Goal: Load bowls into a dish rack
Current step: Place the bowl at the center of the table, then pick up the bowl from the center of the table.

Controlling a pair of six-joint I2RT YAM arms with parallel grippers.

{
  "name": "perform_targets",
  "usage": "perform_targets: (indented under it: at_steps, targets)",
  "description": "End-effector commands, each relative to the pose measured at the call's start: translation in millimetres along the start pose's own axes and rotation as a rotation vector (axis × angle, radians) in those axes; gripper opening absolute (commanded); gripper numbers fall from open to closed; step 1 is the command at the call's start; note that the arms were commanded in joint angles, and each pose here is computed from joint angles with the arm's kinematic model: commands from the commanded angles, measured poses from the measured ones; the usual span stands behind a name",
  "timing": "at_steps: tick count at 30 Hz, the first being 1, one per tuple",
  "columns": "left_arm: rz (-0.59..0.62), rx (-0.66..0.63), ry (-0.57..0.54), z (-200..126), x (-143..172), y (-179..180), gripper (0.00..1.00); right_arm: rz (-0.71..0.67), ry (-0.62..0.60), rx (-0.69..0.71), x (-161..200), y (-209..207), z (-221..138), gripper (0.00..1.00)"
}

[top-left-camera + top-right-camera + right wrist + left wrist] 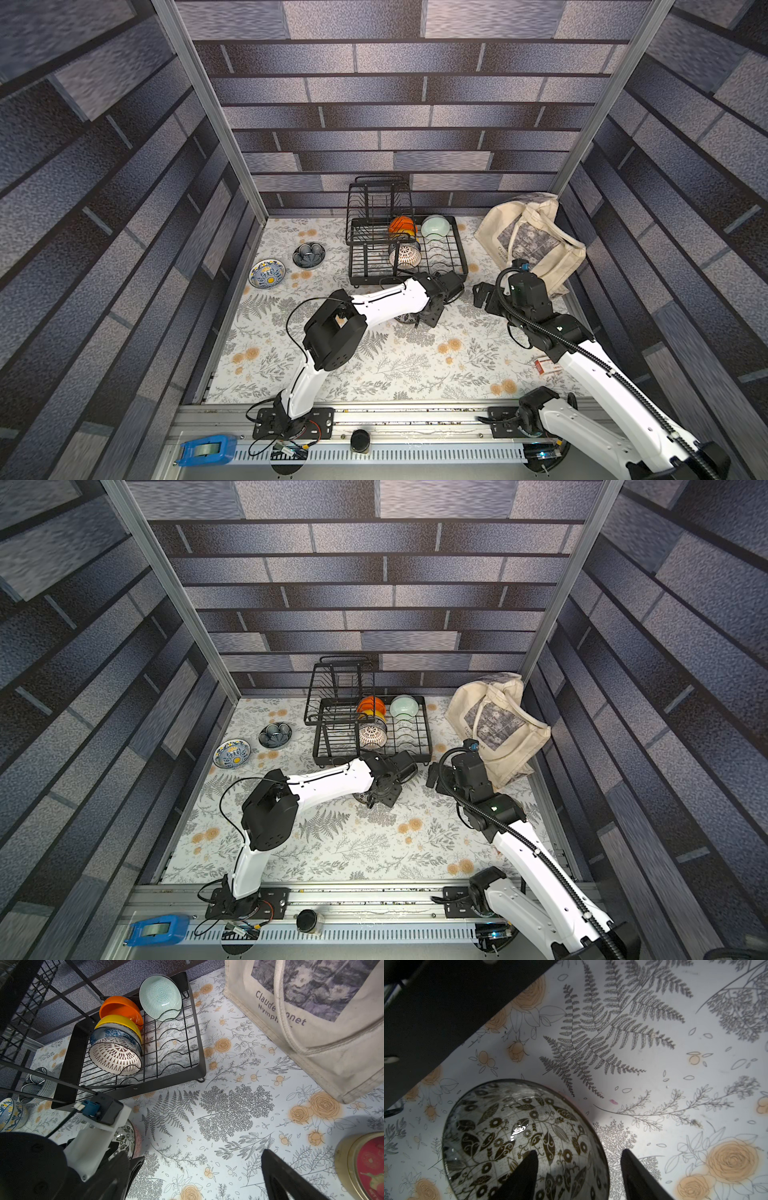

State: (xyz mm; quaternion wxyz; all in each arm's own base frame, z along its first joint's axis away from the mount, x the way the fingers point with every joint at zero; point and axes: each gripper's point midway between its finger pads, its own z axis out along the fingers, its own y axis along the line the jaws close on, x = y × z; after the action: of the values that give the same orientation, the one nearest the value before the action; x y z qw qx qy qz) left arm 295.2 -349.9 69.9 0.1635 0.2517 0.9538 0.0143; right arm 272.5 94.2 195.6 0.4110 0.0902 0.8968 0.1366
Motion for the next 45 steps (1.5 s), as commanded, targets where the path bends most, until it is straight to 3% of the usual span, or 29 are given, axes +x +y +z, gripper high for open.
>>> perform_targets:
  at_steps: [1, 8, 15, 21, 25, 30, 45]
  targets:
    - [-0.102, 0.076, -0.094, -43, -22, 10, 0.75, 0.009, 0.043, 0.0, 12, -4, -1, 1.0]
    - [-0.243, 0.179, -0.183, -80, -26, 33, 1.0, 0.02, 0.137, -0.055, 27, 8, 7, 1.0]
    - [-0.395, 0.363, -0.334, -114, -9, 58, 1.0, 0.025, 0.298, -0.144, 63, 26, 39, 1.0]
    - [-0.575, 0.519, -0.469, -121, 11, 86, 1.0, -0.001, 0.372, -0.176, 79, 46, 64, 0.99]
    - [-0.669, 0.56, -0.519, -116, 25, 103, 1.0, -0.04, 0.408, -0.203, 89, 71, 77, 0.91]
    - [-0.756, 0.602, -0.497, -96, 40, 114, 1.0, -0.103, 0.466, -0.205, 108, 97, 99, 0.77]
    - [-0.802, 0.599, -0.422, -65, 58, 112, 1.0, -0.138, 0.536, -0.162, 134, 115, 141, 0.33]
